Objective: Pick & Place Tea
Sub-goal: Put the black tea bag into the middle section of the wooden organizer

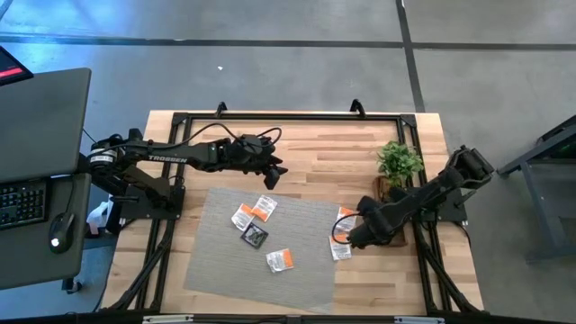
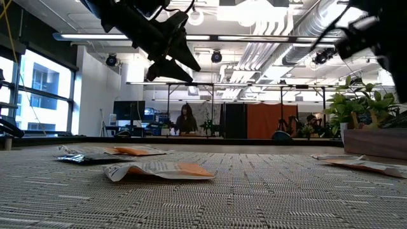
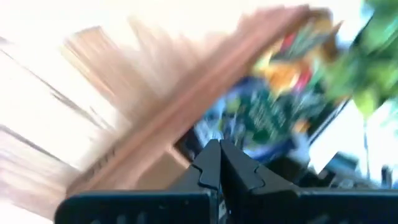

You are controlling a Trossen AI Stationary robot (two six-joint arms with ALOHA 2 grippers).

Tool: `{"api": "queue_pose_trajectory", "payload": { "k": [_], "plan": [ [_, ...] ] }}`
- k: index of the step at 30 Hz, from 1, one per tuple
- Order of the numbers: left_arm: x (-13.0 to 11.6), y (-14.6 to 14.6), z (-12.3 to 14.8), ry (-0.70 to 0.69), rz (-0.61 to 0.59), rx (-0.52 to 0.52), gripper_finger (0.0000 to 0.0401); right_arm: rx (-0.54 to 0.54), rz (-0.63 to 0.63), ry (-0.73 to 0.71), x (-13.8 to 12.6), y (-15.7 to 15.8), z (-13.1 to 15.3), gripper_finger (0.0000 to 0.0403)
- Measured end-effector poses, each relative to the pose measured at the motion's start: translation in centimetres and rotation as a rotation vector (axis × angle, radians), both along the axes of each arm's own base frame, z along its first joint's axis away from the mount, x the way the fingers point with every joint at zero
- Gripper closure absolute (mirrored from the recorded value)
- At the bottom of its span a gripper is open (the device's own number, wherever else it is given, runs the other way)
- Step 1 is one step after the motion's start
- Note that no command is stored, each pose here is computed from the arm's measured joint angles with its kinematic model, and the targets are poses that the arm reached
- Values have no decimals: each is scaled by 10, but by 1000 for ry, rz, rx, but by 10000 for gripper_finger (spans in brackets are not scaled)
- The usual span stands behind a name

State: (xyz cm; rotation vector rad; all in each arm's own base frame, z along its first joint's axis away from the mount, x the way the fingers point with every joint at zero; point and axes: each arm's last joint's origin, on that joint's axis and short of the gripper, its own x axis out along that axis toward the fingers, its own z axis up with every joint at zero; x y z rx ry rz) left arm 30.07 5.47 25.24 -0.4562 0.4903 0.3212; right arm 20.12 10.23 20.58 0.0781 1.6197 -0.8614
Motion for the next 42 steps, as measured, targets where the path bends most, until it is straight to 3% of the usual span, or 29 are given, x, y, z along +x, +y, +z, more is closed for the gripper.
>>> {"api": "queue_pose_trajectory", "payload": {
  "k": [4,6,11,15,19,24,31,39,42],
  "plan": [
    [0,0,0,0,0,1,196,-129,110,-31,2,-7,1,403],
    [0,0,0,0,-1,1,196,-140,118,9,0,-13,-4,402],
    [0,0,0,1,-2,4,196,-62,44,173,-7,-31,-12,388],
    [0,0,0,1,-1,6,196,33,63,255,-6,-43,-15,360],
    [0,1,0,4,24,21,196,62,90,266,-1,-54,-16,333],
    [0,1,0,5,29,24,196,83,28,266,1,-67,-18,317],
    [0,1,0,5,29,24,196,144,-113,308,-9,-79,-31,315],
    [0,1,0,5,29,24,196,169,-130,327,-12,-83,-36,315],
    [0,1,0,5,29,24,196,233,-169,332,-12,-81,-36,315]
  ]
}}
